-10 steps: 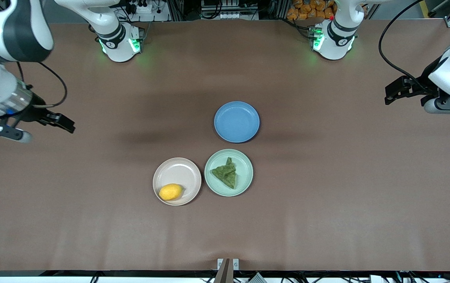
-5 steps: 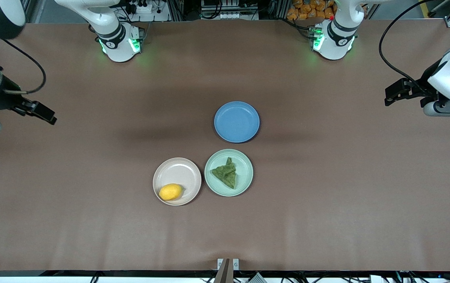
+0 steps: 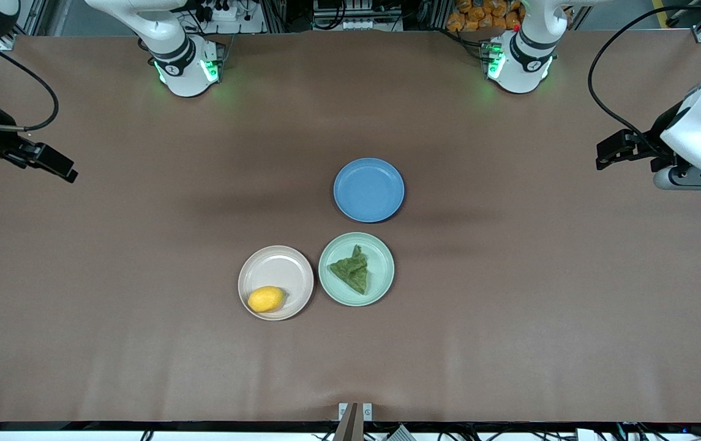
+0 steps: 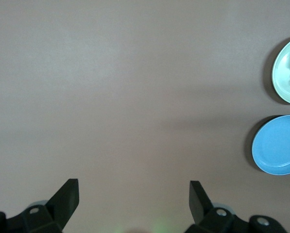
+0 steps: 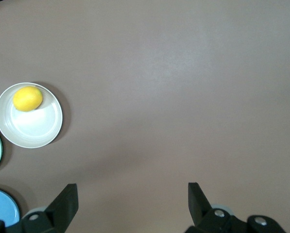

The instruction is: Place lemon and lettuce in plates

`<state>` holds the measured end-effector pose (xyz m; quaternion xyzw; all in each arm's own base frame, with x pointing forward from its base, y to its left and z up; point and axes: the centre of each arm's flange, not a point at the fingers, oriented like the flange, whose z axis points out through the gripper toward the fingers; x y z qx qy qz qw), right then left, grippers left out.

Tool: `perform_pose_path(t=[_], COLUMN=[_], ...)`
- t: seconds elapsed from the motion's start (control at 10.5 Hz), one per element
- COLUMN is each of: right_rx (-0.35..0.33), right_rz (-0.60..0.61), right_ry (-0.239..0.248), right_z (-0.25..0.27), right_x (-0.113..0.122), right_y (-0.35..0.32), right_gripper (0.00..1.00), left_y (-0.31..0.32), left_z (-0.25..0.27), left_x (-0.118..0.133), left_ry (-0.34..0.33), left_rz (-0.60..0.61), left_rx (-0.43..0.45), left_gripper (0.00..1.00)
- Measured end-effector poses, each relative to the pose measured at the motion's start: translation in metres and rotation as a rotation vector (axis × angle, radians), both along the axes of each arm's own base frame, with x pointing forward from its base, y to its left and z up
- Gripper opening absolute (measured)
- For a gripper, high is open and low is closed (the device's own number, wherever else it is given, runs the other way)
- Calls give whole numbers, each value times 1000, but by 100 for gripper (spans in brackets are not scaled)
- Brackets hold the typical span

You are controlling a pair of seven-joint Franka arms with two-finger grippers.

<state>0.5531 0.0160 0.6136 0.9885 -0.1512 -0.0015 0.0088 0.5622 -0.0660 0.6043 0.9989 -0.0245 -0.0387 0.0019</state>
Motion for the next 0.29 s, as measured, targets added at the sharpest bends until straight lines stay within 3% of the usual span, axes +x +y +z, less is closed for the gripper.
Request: perform_pose_path(t=[0.29], right_rx=[5], right_rz=[61], right_ry=[15], right_z=[8], right_x=[-4], right_y=[10], right_gripper=[100], left_y=[-1], left_z=[0], left_x=[0], left_ry=[1], left_rz=[-1], left_rx=[0], left_gripper=[100])
